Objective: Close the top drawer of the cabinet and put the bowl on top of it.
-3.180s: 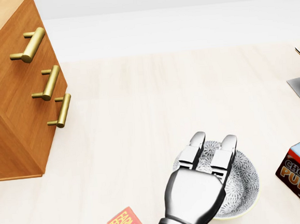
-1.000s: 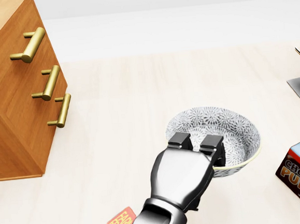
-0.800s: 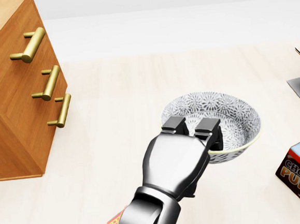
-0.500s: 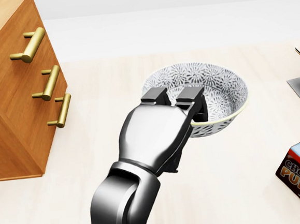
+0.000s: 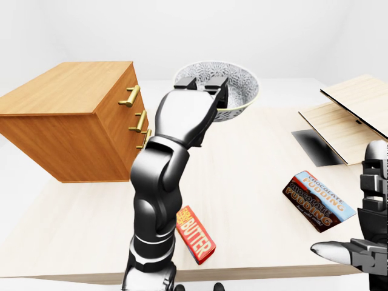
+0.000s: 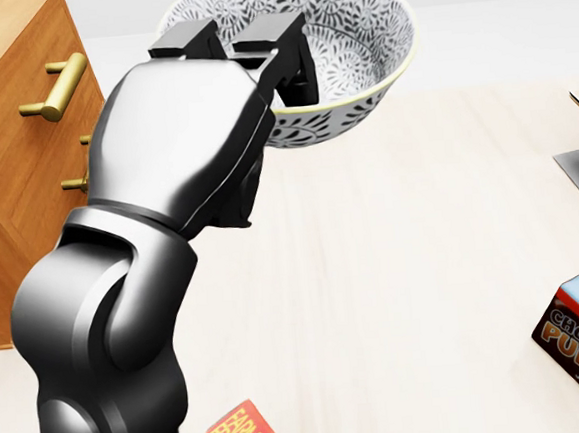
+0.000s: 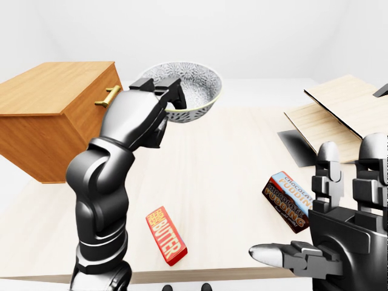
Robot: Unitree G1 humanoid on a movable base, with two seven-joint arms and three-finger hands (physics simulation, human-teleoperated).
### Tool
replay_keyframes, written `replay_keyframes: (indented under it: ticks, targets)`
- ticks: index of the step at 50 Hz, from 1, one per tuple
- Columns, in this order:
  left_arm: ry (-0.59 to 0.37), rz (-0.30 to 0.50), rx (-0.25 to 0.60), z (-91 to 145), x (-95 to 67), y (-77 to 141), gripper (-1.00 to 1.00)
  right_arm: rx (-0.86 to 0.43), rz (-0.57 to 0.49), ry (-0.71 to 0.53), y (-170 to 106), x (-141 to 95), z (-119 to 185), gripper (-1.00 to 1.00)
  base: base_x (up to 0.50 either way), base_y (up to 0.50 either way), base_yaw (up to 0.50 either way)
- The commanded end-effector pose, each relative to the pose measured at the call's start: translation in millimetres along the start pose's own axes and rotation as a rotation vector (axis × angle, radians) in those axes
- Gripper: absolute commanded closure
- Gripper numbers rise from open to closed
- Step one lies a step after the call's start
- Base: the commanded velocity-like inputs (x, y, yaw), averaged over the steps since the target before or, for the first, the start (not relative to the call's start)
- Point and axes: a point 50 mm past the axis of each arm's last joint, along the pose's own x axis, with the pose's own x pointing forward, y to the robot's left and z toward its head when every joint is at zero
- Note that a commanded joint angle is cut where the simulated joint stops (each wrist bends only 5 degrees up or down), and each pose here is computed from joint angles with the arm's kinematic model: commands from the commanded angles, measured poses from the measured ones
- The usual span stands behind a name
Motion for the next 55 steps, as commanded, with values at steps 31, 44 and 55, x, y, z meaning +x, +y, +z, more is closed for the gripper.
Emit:
replay_keyframes:
  ticks: [31,44,55]
  targets:
    - [-0.008,0.190,0.144,-52,26.4,94,1.00,-0.002,0.013,0.021,4,-3,-1,-1.00,0.00,0.00,0.00]
    - [0.035,0.247,0.145,-75,19.9,110,1.00,-0.004,0.014,0.009,3,-3,1,-1.00,0.00,0.00,0.00]
    - [0.047,0.283,0.115,-96,6.4,115,1.00,-0.002,0.016,0.016,4,-2,-1,-1.00,0.00,0.00,0.00]
